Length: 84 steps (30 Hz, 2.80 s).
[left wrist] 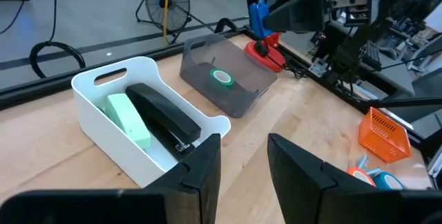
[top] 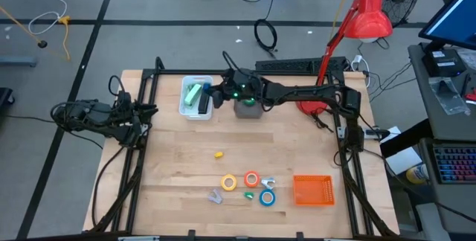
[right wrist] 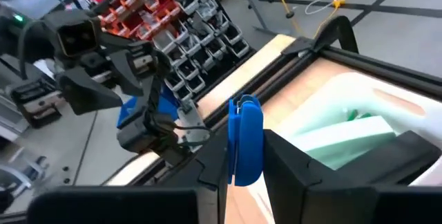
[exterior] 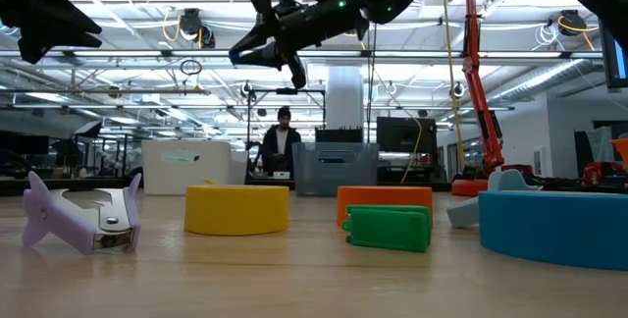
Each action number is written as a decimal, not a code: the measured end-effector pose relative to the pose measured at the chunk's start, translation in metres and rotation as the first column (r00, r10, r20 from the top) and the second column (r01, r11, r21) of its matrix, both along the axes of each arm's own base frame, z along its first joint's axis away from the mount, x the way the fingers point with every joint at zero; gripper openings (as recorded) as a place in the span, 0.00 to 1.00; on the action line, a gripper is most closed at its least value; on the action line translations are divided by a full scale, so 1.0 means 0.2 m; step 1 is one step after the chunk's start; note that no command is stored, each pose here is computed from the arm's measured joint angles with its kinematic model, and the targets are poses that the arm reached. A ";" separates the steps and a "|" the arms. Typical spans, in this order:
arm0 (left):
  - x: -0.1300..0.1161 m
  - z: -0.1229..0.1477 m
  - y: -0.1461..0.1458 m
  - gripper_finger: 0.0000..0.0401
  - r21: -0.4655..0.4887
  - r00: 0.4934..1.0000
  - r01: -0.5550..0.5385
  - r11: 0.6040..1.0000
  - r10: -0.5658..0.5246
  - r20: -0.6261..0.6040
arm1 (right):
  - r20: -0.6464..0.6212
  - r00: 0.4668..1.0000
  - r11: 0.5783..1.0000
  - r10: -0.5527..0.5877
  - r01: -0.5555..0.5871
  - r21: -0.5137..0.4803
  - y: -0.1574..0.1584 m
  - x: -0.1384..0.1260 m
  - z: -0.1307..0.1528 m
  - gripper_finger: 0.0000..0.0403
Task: Pick and place Stapler, Stapler remover, tape
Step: Put the small blue stapler into the white bin
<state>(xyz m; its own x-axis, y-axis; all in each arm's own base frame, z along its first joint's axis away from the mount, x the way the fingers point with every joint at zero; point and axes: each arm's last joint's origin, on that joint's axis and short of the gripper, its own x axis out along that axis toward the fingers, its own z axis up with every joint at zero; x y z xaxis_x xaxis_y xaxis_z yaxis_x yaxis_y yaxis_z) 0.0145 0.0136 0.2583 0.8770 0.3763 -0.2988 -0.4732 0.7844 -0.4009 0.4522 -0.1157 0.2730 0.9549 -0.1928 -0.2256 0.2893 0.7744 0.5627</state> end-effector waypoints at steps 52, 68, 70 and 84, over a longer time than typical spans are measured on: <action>0.69 0.00 0.19 0.30 -0.078 0.959 -0.282 0.956 0.280 -0.033 | -0.080 0.994 0.997 0.074 -0.074 -0.003 0.15 0.05 -0.09 0.15; 0.78 0.05 0.28 0.30 -0.230 0.983 0.093 0.969 -0.052 0.177 | -0.078 0.994 0.997 0.076 -0.077 -0.010 0.16 0.05 -0.09 0.15; 0.78 0.04 0.29 0.30 -0.246 0.981 0.122 0.961 -0.080 0.176 | -0.077 0.994 0.997 0.076 -0.077 -0.009 0.16 0.05 -0.09 0.15; 0.72 0.03 0.39 0.44 -0.281 0.987 0.090 0.955 -0.048 0.154 | -0.054 0.996 0.997 0.074 -0.073 0.028 0.16 0.06 -0.08 0.15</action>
